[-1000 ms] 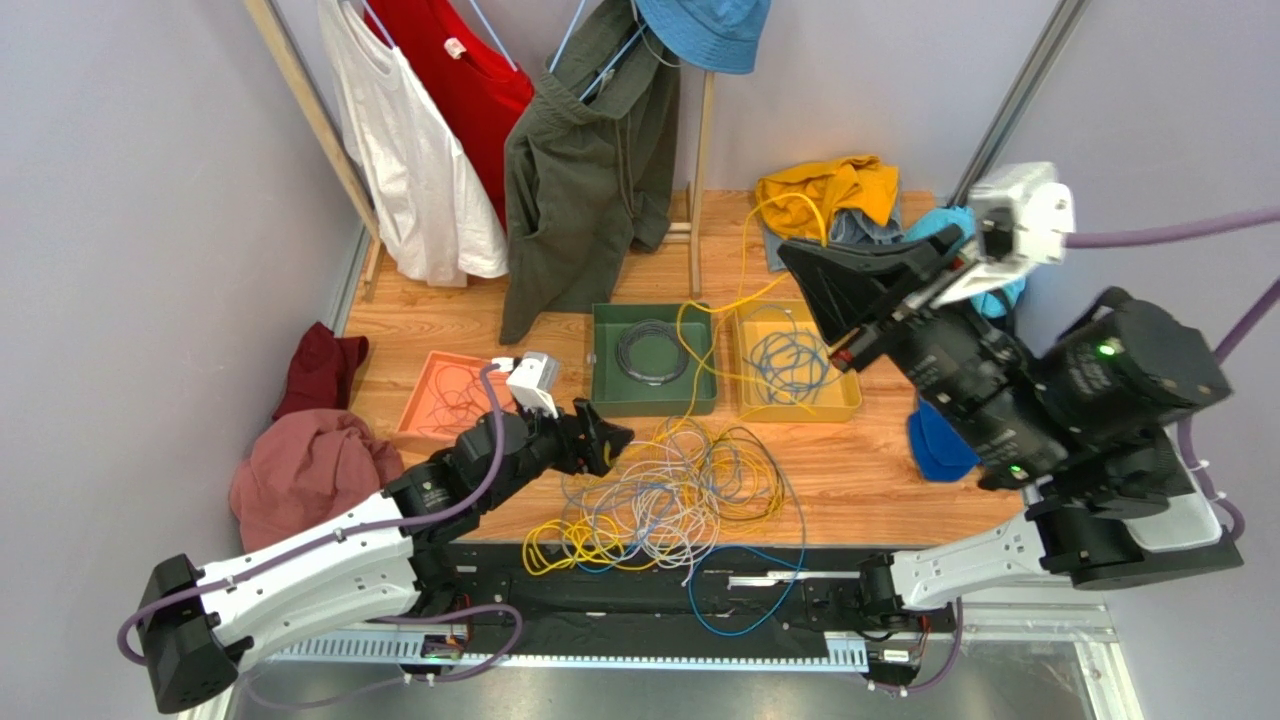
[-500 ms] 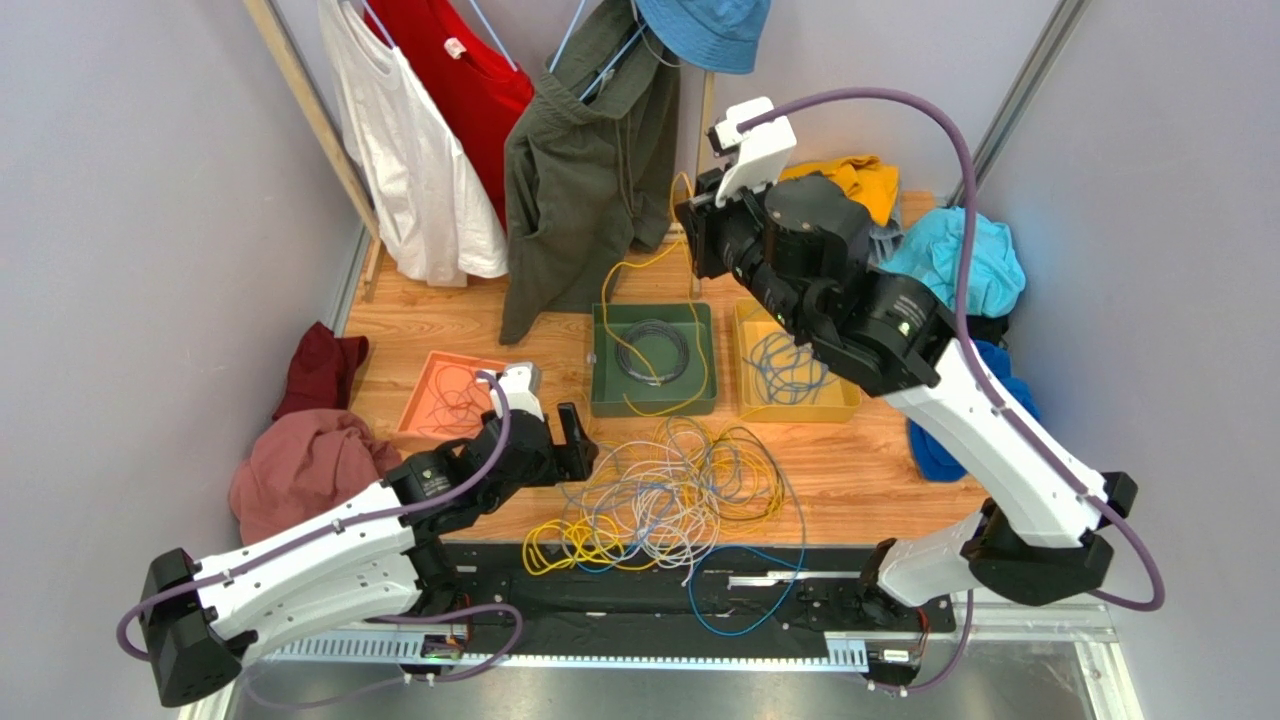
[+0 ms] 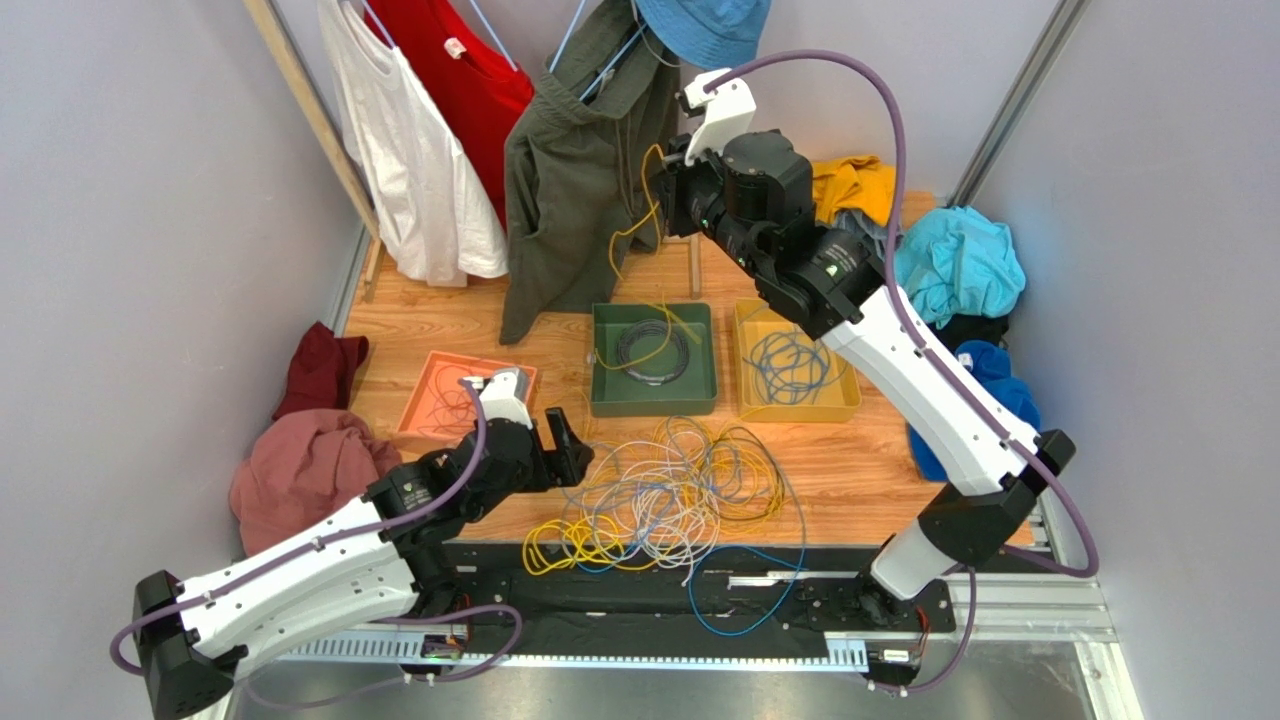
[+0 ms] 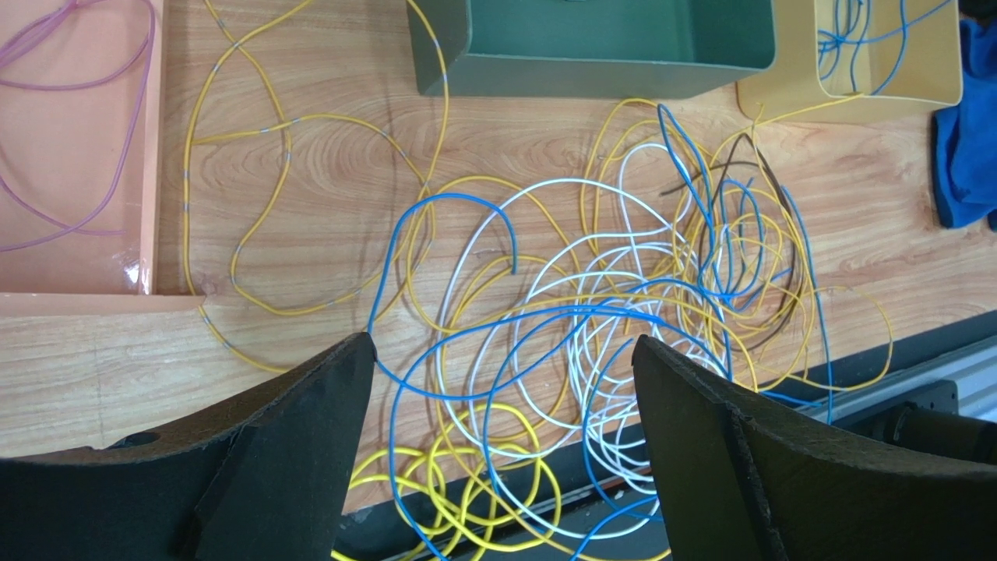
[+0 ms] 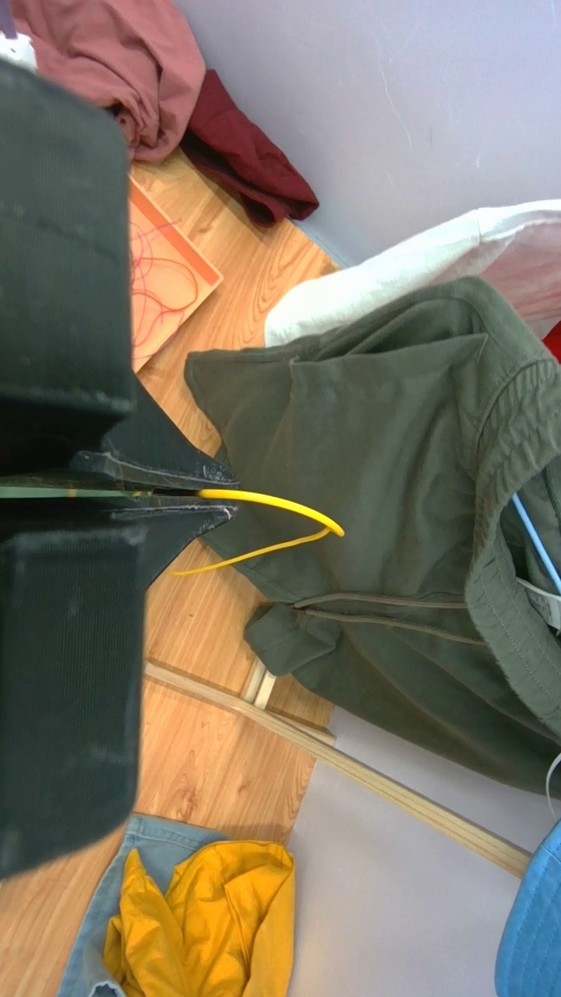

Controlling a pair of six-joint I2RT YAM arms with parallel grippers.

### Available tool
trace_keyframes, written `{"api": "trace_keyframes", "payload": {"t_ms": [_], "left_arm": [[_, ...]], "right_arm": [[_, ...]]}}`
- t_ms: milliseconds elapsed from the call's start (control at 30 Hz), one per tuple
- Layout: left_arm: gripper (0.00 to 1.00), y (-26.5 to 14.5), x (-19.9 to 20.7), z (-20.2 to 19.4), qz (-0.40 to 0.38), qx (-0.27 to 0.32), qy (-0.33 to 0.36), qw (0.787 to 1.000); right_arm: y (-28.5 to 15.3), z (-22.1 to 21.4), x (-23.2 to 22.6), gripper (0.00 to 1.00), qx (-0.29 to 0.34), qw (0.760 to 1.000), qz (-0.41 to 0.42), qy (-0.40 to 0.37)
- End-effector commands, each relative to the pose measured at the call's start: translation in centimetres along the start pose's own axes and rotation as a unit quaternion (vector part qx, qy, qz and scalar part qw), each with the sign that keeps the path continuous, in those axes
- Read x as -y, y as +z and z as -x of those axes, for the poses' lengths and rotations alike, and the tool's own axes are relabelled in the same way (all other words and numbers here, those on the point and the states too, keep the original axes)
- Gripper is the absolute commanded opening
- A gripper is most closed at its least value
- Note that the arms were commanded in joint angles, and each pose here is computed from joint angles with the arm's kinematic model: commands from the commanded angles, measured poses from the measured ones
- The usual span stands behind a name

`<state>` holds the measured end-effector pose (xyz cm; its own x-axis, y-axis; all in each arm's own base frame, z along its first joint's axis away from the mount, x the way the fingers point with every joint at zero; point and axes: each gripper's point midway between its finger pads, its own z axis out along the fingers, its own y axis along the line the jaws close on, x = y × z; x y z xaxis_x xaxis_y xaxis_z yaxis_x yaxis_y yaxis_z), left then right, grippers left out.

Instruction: Untangle the cables

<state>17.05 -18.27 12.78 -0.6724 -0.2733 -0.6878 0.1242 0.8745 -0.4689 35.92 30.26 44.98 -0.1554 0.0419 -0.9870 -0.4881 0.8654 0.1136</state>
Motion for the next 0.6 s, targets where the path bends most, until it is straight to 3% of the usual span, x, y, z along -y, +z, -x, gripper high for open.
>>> {"api": "trace_keyframes", "payload": {"t_ms": [0,100,467,567], "left_arm": [[0.90,0.1,0.3,-0.3,-0.012,-0.002,-0.001,1.000],[0.90,0.3,0.3,-0.7,-0.015,-0.006,-0.004,1.000],[0.89,0.3,0.3,-1.3,-0.021,-0.017,-0.001,1.000],[0.89,0.3,0.2,-1.2,-0.021,-0.014,0.000,1.000]], "right_arm": [[1.0,0.2,-0.3,0.00,0.015,1.000,0.011,0.012],[1.7,-1.9,0.5,0.00,0.006,1.000,0.001,0.019],[5.1,-16.6,2.7,0.00,-0.100,0.994,-0.027,0.038],[4.6,-18.5,2.7,0.00,-0.109,0.992,-0.023,0.053]]}}
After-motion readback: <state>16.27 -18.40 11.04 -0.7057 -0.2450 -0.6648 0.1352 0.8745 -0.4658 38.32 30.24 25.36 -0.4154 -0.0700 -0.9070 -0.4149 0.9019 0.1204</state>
